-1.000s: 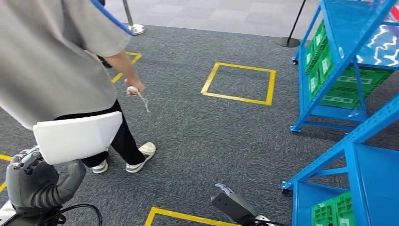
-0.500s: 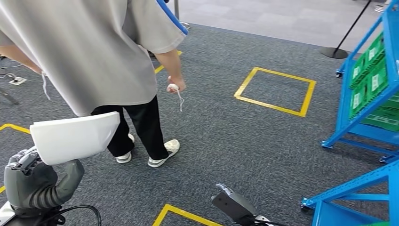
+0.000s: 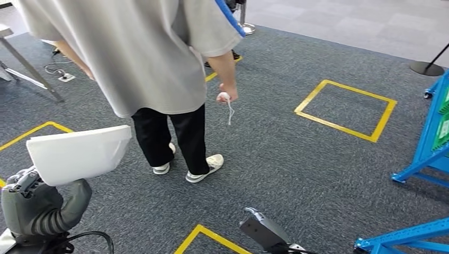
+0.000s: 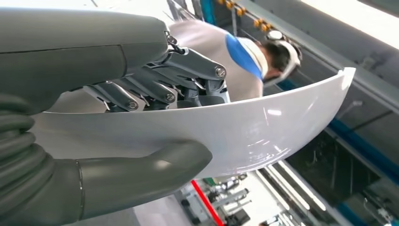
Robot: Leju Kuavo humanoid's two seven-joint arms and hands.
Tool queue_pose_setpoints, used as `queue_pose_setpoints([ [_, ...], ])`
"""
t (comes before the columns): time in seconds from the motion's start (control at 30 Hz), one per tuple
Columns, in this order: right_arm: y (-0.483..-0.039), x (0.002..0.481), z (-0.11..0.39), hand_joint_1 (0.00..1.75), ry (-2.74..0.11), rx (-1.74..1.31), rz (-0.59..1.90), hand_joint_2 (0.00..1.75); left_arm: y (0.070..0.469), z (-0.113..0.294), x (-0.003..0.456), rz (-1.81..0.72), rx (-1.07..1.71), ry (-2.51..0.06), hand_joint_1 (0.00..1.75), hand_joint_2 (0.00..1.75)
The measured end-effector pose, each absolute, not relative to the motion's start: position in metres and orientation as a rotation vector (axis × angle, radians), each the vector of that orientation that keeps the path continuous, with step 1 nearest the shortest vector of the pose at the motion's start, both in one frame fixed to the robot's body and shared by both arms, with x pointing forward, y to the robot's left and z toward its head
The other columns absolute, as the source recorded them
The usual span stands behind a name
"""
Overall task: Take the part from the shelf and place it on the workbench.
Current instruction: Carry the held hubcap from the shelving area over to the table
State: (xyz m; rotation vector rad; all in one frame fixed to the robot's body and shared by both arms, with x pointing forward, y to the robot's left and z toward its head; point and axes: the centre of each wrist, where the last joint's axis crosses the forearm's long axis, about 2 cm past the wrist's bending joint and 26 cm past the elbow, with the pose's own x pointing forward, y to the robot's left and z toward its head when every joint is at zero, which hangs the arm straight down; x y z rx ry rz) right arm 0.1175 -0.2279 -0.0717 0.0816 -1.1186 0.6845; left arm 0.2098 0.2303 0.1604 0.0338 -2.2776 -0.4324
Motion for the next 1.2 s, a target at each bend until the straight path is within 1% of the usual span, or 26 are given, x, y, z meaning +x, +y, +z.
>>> queue_pose_setpoints([
  [1.2,-0.227,0.1188,-0.0709,0.0,-1.123,0.085,0.671,0.0,0.2306,0.1578,0.2067,-0.408,0.058,-2.259,1.75,1.75],
])
